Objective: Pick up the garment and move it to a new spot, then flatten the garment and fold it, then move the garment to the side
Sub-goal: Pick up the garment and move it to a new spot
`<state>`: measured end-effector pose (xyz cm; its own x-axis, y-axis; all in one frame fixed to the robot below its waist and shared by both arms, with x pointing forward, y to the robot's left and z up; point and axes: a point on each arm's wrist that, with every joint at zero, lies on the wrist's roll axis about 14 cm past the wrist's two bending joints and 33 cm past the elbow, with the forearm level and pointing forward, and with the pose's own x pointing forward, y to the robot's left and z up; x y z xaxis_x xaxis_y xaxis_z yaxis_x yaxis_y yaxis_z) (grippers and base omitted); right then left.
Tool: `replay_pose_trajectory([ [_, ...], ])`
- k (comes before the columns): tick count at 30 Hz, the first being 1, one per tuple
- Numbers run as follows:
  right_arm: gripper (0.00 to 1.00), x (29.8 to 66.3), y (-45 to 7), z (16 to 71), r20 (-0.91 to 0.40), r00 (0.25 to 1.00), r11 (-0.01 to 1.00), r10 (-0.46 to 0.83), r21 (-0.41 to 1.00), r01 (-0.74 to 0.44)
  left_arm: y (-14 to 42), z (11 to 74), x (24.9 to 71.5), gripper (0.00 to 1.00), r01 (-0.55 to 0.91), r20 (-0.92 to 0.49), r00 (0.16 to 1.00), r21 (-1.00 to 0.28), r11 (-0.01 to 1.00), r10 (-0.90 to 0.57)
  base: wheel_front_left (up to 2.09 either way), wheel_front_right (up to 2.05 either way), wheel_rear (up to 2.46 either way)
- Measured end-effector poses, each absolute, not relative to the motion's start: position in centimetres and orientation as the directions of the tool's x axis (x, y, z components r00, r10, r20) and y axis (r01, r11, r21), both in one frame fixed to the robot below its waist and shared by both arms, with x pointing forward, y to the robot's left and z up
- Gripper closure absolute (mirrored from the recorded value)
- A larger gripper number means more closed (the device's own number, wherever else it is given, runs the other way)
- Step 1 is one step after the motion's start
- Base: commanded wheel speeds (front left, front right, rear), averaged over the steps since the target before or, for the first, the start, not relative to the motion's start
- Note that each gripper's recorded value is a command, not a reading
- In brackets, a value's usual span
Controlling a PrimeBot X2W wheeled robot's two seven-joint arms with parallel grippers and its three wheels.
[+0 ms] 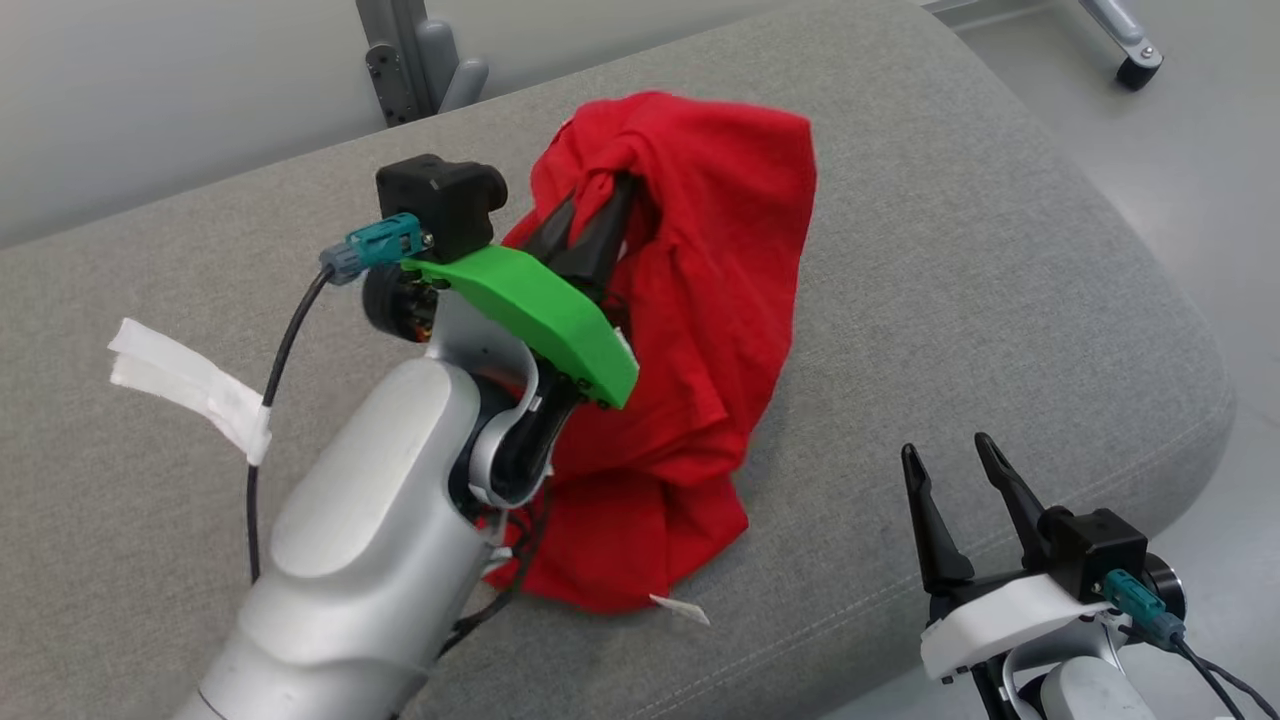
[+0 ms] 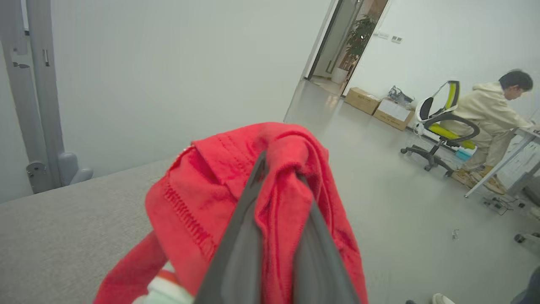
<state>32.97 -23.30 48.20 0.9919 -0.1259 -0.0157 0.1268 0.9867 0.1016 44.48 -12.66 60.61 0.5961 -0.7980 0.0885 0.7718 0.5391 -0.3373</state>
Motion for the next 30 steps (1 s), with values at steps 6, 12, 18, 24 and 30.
replay_pose_trajectory([
  [6, 0.00, 32.6, -23.7, 48.3, -0.013, 0.990, 0.985, -0.139, 0.097, 0.139, -13.6, 65.2, 42.3, 1.00, 0.698, 0.290, 0.585, -0.656, 0.287, -0.758, 0.00, 0.00, 0.00],
  [12, 0.00, 32.6, -23.8, 48.0, -0.023, 0.989, 0.985, -0.144, 0.096, 0.146, -12.8, 62.4, 42.7, 1.00, 0.559, 0.271, 0.662, -0.800, 0.219, -0.699, 0.00, 0.00, 0.00],
  [18, 0.00, 32.3, -24.4, 47.9, -0.028, 0.986, 0.981, -0.164, 0.098, 0.166, -10.3, 53.5, 43.0, 1.00, 0.491, 0.056, 0.720, -0.745, 0.451, -0.692, 0.00, 0.00, 0.00],
  [24, 0.00, 32.3, -24.3, 47.6, -0.038, 0.986, 0.981, -0.160, 0.105, 0.164, -5.3, 45.7, 42.1, 1.00, 0.420, -0.162, 0.749, -0.633, 0.650, -0.642, 0.00, 0.00, 0.00],
  [30, 0.00, 32.9, -23.3, 47.6, -0.032, 0.991, 0.983, -0.130, 0.123, 0.133, -4.1, 44.0, 41.0, 0.00, 0.453, -0.221, 0.727, -0.556, 0.697, -0.650, 0.00, 0.00, 0.00],
])
